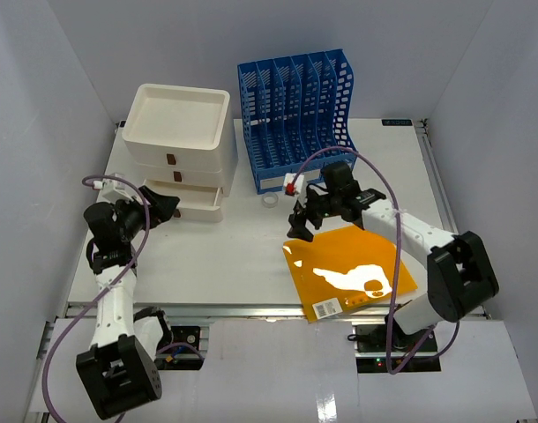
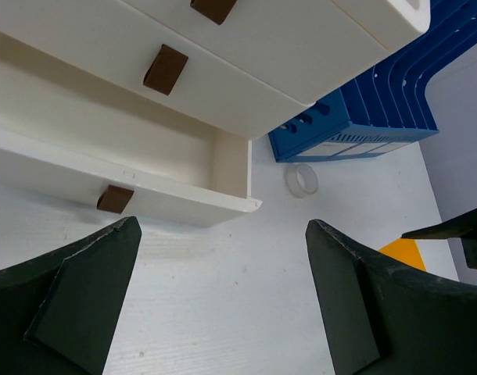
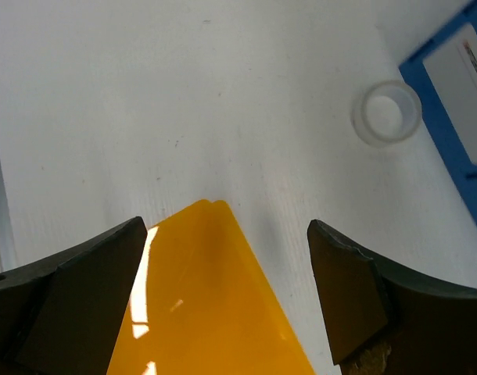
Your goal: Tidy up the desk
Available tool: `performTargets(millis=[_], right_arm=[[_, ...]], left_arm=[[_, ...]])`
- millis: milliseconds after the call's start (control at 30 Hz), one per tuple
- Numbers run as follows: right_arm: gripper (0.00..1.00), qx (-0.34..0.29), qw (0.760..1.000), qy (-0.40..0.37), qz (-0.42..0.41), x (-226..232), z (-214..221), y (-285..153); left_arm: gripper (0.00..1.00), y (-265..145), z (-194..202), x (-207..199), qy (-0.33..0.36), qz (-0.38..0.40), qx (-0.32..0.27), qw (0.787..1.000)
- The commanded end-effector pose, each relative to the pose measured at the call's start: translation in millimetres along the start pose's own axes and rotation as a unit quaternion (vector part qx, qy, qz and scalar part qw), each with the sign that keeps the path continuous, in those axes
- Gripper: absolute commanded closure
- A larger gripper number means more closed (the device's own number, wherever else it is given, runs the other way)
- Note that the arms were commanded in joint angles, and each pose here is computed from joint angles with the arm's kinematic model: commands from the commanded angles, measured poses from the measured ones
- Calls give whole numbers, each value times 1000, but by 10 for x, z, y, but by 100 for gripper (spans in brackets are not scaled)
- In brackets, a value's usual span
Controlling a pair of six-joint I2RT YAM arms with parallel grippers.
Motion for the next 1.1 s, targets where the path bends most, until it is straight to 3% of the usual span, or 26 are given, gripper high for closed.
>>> performTargets(millis=[0, 100, 233, 367, 700, 867, 1067], right_arm=[[10, 15, 972, -200, -123, 158, 21, 234], [7, 32, 946, -288, -143, 3, 68, 413], [1, 65, 933, -317, -159, -207, 193, 626], [9, 61, 925, -342, -153, -375, 87, 762], [28, 61, 938, -312, -136, -666, -19, 1087], [45, 78, 945, -291, -128, -799, 65, 1246], [56, 90, 949, -275, -122, -865, 122, 1313]], left_arm=[[2, -161, 155, 62, -36, -49, 33, 998], [2, -229, 142, -13, -32, -47, 37, 998], [2, -258, 129, -102, -21, -25, 31, 999], [2, -261, 161, -130, -26, -14, 34, 999], [2, -327, 87, -196, -11, -12, 13, 1000], [2, -359, 41, -214, -2, -16, 0, 1000], [2, -376, 23, -212, 0, -20, -6, 1000]])
Point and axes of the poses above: each gripper's point midway between its finger pads, its own y axis out along the fingers, its own x axis along the line the jaws close on, z = x × y, the point moved 1 cm from there along -y, back along the fingers
